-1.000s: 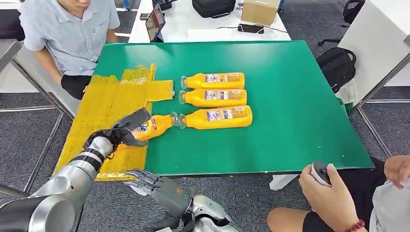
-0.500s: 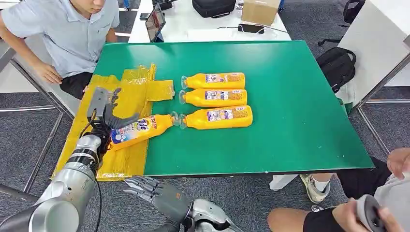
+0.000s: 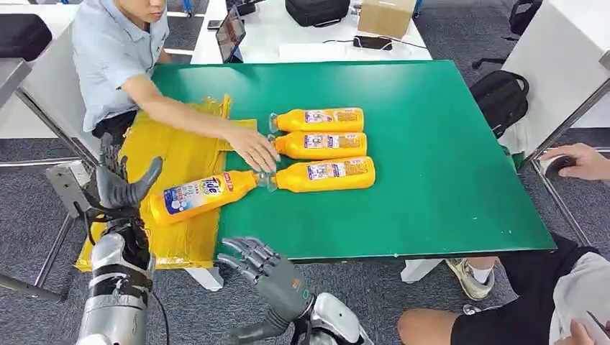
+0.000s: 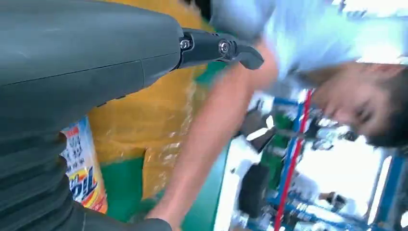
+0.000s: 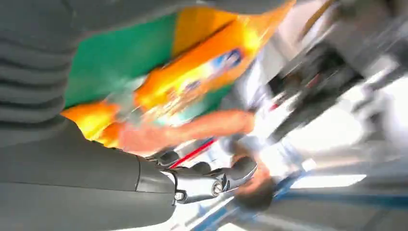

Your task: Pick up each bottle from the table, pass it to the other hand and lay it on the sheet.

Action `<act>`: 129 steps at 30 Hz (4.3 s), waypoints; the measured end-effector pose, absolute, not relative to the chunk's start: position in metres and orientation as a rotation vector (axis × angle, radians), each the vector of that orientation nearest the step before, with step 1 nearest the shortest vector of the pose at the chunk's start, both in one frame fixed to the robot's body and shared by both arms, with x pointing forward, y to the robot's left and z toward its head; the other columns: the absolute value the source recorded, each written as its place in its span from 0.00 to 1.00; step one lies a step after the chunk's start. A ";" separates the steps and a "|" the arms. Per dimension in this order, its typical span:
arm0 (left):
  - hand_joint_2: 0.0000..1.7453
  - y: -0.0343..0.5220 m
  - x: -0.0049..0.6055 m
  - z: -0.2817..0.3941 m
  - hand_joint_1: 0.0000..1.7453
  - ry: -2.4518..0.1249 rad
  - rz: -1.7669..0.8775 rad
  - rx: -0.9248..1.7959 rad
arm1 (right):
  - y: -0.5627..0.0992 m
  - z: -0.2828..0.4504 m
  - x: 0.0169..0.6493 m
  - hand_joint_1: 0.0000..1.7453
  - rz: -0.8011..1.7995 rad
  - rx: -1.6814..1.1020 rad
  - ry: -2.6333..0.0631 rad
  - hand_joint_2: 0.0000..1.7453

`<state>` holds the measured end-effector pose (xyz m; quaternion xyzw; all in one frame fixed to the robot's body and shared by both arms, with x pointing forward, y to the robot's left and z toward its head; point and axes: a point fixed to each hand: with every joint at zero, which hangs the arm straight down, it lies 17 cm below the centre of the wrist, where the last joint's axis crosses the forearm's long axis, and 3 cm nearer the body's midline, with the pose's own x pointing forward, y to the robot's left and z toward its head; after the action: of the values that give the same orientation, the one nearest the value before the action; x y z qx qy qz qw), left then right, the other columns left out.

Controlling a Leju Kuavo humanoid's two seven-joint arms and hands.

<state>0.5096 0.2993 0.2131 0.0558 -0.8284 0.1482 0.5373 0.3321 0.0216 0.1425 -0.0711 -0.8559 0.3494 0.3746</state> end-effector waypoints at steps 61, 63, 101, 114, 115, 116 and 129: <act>1.00 0.108 0.438 0.218 0.00 -2.085 -0.461 0.362 | -0.226 0.018 0.528 0.00 1.130 -0.872 -1.322 1.00; 1.00 0.108 0.438 0.218 0.00 -2.085 -0.461 0.362 | -0.226 0.018 0.529 0.00 1.132 -0.871 -1.320 1.00; 1.00 0.120 0.448 0.204 0.00 -2.052 -0.429 0.393 | -0.154 0.024 0.522 1.00 0.825 -0.348 -1.464 1.00; 1.00 0.128 0.453 0.192 0.00 -1.968 -0.169 0.064 | -0.126 0.070 0.508 1.00 0.533 -0.080 -1.693 1.00; 1.00 0.130 0.454 0.190 0.00 -1.954 -0.136 0.039 | -0.125 0.073 0.507 1.00 0.516 -0.071 -1.706 1.00; 1.00 0.132 0.455 0.188 0.00 -1.934 -0.094 0.000 | -0.126 0.077 0.506 1.00 0.490 -0.063 -1.720 1.00; 1.00 0.052 0.384 0.146 0.00 -1.593 0.160 -0.963 | -0.132 0.151 0.471 1.00 0.288 -0.042 -1.976 1.00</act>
<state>0.3835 0.0518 0.1461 -0.4144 -0.6858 0.0687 0.5943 0.4710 -0.1319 0.1514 -0.0175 -0.8319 0.1211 0.5414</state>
